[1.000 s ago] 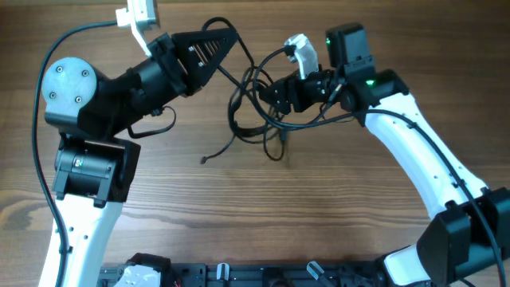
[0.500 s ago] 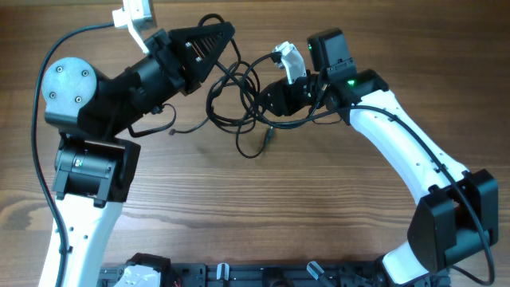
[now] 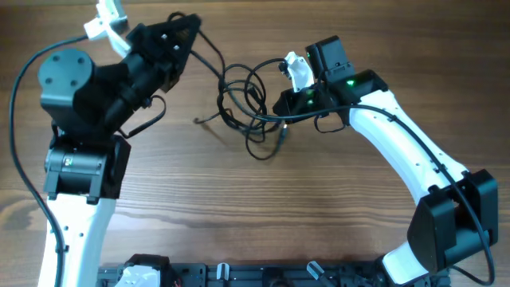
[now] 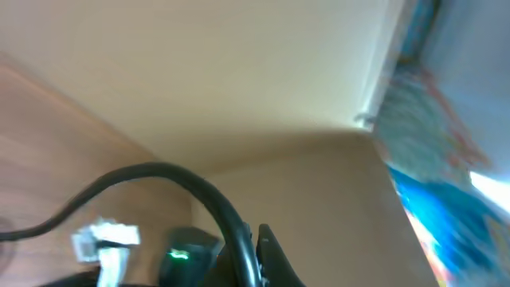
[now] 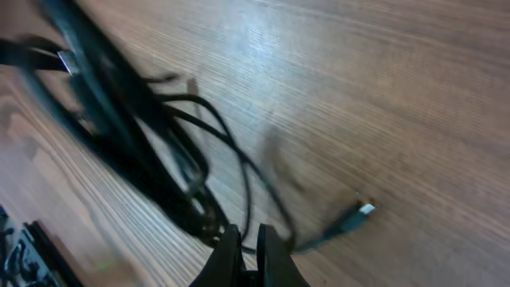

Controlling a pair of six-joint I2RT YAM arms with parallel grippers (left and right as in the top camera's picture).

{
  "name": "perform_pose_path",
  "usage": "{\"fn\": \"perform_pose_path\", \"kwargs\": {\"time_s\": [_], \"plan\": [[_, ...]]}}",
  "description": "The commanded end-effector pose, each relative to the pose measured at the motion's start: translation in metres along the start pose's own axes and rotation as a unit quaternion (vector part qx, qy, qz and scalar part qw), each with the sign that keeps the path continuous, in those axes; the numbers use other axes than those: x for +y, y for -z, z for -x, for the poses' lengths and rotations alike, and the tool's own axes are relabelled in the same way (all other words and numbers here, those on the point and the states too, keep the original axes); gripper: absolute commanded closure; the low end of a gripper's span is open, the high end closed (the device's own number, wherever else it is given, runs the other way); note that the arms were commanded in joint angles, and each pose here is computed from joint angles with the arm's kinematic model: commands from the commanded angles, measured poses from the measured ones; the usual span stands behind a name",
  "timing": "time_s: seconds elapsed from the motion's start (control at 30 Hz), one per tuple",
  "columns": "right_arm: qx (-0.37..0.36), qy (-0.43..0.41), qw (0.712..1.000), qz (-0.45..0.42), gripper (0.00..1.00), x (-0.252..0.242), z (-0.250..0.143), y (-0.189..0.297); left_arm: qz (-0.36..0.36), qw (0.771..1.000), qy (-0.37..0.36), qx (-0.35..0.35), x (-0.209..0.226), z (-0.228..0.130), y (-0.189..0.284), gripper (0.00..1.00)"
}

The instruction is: Untangle cables

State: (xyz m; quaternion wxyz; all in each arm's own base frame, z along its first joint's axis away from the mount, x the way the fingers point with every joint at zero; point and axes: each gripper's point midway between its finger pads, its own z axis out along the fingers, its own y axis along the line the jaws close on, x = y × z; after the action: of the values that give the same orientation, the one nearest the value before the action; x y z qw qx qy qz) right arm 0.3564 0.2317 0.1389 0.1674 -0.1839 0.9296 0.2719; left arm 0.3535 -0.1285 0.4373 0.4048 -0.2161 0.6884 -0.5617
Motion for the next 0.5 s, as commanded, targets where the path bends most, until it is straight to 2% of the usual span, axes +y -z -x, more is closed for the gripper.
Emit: {"fn": "perform_pose_path", "kwargs": {"time_s": [0.0,0.1,0.27,0.47], "plan": [[0.016,-0.047,0.999,-0.024,0.96,-0.020,-0.008,0.002,0.109,0.991,-0.054,-0.048,0.051,0.022,0.009,0.96],[0.016,-0.088,0.994,-0.055,0.96,-0.038,-0.010,0.008,0.175,0.982,-0.071,0.010,0.093,0.005,0.007,0.96],[0.012,-0.094,0.993,-0.064,0.96,-0.046,-0.009,0.011,0.149,0.965,-0.155,0.150,0.111,-0.037,0.000,0.96],[0.001,-0.064,0.996,-0.067,0.96,-0.046,-0.004,0.020,0.157,0.929,-0.243,0.232,0.134,-0.062,0.014,0.96]]}}
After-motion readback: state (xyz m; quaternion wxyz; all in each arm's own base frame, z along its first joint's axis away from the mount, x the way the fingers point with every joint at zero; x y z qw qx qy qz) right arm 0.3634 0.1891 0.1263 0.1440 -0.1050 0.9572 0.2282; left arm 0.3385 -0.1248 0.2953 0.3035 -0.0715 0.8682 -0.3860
